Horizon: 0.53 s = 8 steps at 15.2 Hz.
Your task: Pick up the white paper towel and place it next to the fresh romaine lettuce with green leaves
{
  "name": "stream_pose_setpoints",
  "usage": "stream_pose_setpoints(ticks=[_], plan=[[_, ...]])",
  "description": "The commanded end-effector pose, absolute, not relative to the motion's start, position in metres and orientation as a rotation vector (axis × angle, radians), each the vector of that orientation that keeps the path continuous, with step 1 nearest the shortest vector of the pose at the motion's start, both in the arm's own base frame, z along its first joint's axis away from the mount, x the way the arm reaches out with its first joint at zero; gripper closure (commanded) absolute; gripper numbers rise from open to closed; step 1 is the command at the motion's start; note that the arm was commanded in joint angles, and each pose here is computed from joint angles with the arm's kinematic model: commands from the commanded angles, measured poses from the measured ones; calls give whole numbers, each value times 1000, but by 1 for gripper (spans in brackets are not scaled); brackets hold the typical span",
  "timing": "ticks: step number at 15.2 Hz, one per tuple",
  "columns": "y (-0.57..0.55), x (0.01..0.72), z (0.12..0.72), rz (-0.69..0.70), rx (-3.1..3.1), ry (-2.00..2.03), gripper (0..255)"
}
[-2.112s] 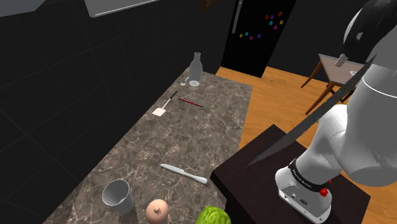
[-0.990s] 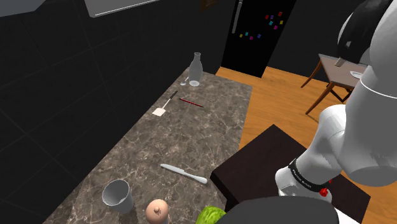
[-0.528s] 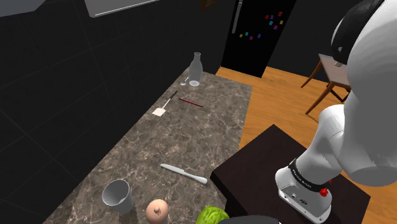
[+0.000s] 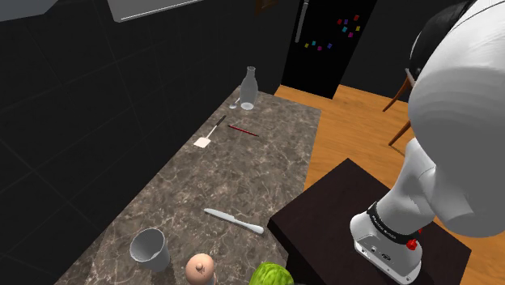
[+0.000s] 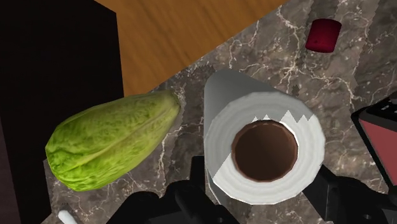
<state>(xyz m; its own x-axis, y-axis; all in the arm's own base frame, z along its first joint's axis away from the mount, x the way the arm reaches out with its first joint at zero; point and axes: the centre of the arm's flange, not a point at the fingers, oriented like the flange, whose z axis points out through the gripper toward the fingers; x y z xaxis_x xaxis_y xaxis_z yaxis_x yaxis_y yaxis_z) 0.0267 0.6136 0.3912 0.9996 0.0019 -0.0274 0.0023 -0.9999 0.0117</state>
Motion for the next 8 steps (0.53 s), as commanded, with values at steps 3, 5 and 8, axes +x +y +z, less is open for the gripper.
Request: stream_pose_setpoints(ticks=[3, 5, 8], plan=[[614, 26, 370, -43, 3130, 4, 255], [614, 26, 360, -43, 3130, 4, 255], [614, 26, 344, -43, 3130, 4, 255]])
